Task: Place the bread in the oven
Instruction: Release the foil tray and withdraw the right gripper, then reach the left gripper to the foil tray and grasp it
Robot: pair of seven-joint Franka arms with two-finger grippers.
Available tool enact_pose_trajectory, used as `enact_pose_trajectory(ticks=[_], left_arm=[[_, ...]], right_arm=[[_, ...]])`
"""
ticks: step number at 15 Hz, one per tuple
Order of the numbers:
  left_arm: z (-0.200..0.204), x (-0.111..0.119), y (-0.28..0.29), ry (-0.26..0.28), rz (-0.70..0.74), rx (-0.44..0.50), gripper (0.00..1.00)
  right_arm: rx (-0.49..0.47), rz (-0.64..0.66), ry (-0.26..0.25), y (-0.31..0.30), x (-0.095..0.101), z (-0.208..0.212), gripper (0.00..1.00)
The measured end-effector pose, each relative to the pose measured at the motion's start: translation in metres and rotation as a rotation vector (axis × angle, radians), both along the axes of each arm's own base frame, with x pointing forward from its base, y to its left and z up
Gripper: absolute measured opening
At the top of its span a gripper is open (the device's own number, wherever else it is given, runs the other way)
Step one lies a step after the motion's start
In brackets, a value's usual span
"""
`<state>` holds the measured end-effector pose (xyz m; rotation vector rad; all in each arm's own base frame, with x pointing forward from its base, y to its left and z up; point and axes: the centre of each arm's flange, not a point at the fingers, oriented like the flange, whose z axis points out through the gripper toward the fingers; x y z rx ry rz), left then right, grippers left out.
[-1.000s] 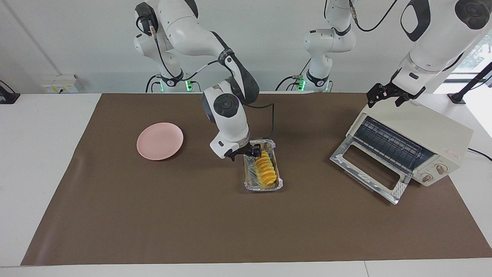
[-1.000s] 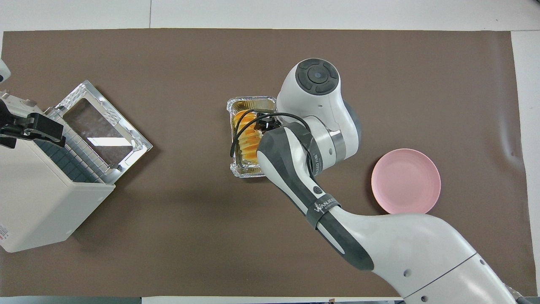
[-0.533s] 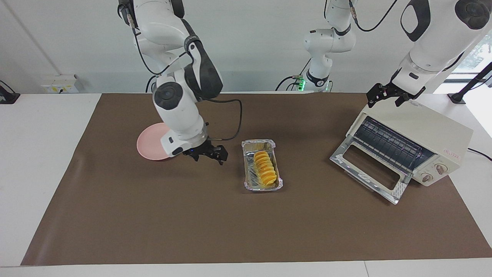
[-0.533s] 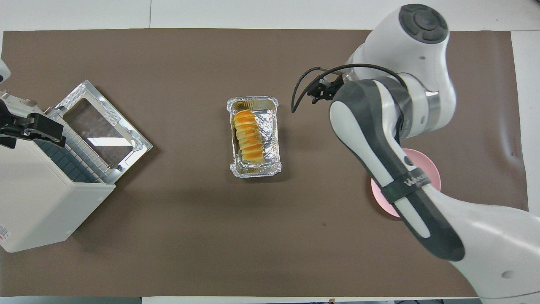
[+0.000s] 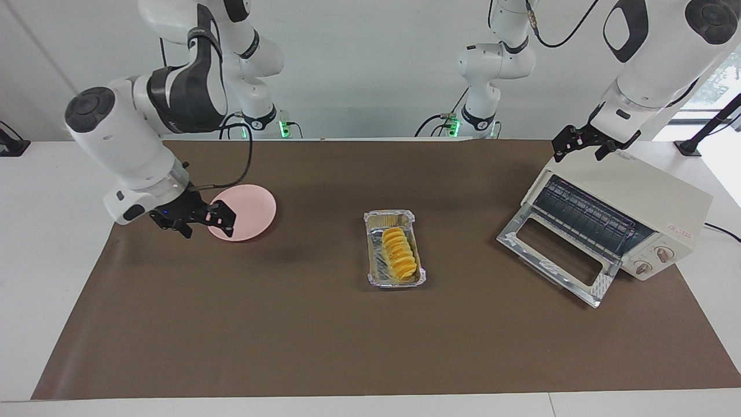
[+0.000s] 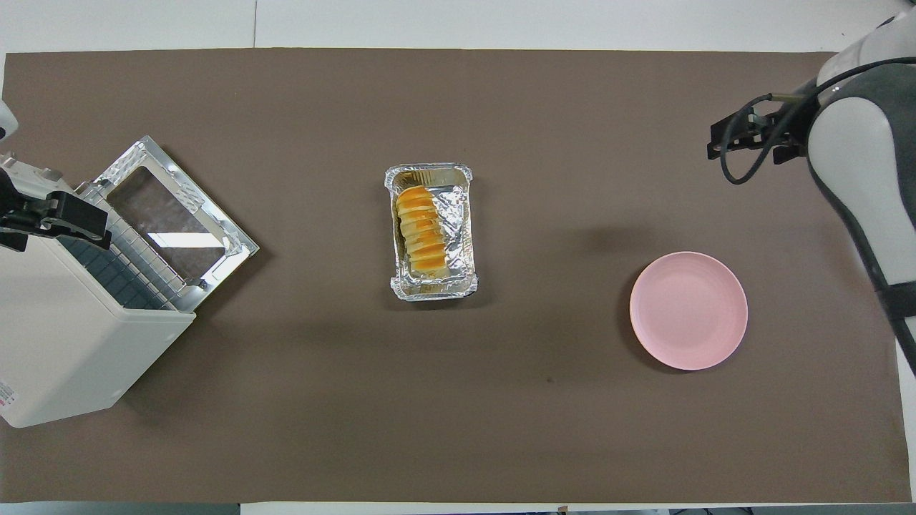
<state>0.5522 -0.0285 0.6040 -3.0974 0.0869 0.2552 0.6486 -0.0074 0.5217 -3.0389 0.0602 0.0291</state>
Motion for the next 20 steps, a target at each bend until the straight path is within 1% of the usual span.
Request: enact_pose_trajectory(ticks=[4,7,11,13,15,17,18,19,20], left_arm=[[0.000,0.000,0.000,0.000,0.000,0.000,1.00],[0.000,0.000,-0.001,0.000,-0.001,0.000,1.00],[0.001,-0.005,-0.022,0.008,-0.038,-0.009,1.00],[-0.002,-0.014,-0.067,0.003,-0.114,-0.013,1.00],[-0.005,-0.026,-0.133,-0.062,-0.142,-0.012,1.00],[-0.009,-0.043,-0.198,-0.118,-0.147,-0.021,1.00],[-0.012,-0.049,-0.224,-0.136,-0.141,-0.040,1.00],[-0.016,-0.054,-0.248,-0.137,-0.124,-0.070,1.00],[-0.025,-0.053,-0.272,-0.125,-0.095,-0.087,1.00]], right_arm=[[-0.019,0.078,0.030,-0.052,-0.027,0.030,1.00],[-0.033,0.147,0.067,-0.089,-0.058,0.057,1.00],[-0.097,0.166,0.117,-0.096,-0.103,0.087,1.00],[-0.119,0.168,0.123,-0.095,-0.119,0.094,1.00],[-0.131,0.167,0.127,-0.095,-0.128,0.096,1.00],[-0.130,0.160,0.129,-0.099,-0.131,0.096,1.00],[-0.130,0.156,0.128,-0.101,-0.131,0.096,1.00],[-0.131,0.154,0.127,-0.102,-0.131,0.096,1.00],[-0.131,0.152,0.126,-0.103,-0.132,0.096,1.00]])
